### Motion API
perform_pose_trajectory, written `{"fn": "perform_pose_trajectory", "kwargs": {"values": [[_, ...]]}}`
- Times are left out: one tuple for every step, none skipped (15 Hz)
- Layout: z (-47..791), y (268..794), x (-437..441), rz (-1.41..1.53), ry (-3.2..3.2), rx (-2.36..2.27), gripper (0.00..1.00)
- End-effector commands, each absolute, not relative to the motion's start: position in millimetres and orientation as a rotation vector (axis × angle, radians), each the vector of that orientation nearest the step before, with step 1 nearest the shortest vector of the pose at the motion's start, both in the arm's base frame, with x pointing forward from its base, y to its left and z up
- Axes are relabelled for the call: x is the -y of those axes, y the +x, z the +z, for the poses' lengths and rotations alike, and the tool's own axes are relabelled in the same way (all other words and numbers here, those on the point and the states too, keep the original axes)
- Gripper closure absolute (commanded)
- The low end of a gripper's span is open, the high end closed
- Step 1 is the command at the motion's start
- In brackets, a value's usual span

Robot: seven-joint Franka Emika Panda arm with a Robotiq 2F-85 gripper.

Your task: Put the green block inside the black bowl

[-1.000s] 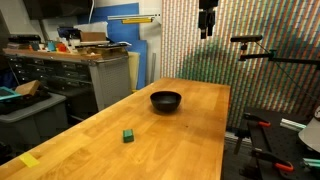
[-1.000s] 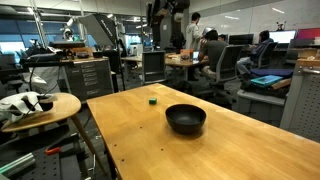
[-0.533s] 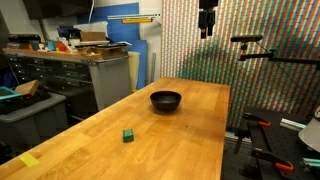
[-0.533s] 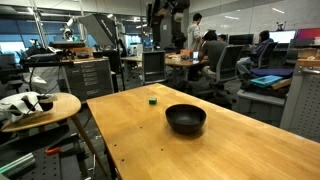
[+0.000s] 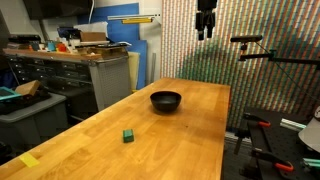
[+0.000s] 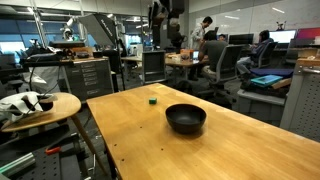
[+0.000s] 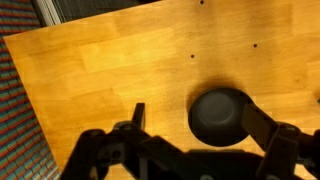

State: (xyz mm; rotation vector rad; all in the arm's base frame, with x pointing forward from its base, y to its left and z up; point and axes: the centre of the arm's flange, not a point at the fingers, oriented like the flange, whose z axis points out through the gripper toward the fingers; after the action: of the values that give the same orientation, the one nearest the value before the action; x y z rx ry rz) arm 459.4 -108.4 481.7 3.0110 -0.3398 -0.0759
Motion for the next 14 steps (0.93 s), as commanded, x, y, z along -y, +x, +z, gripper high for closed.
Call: {"fn": "perform_pose_trajectory", "kwargs": {"values": [[476, 483, 88, -0.035, 3.011, 0.596, 0.0], [469, 491, 80, -0.016, 2.999, 0.673, 0.0], [463, 498, 72, 0.004, 2.986, 0.74, 0.0], [455, 507, 62, 0.014, 2.974, 0.799, 0.0], [449, 515, 53, 0.027, 2.953, 0.851, 0.0], [440, 523, 42, 0.052, 2.934, 0.902, 0.0], [433, 531, 33, 0.066, 2.909, 0.952, 0.0], [424, 539, 21, 0.088, 2.89, 0.999, 0.0], [416, 546, 11, 0.09, 2.872, 1.038, 0.0], [408, 552, 1, 0.094, 2.855, 1.073, 0.0], [398, 558, -9, 0.085, 2.837, 1.112, 0.0], [390, 564, -17, 0.076, 2.818, 1.15, 0.0], [382, 569, -25, 0.065, 2.803, 1.181, 0.0], [374, 574, -33, 0.055, 2.794, 1.21, 0.0]]}}
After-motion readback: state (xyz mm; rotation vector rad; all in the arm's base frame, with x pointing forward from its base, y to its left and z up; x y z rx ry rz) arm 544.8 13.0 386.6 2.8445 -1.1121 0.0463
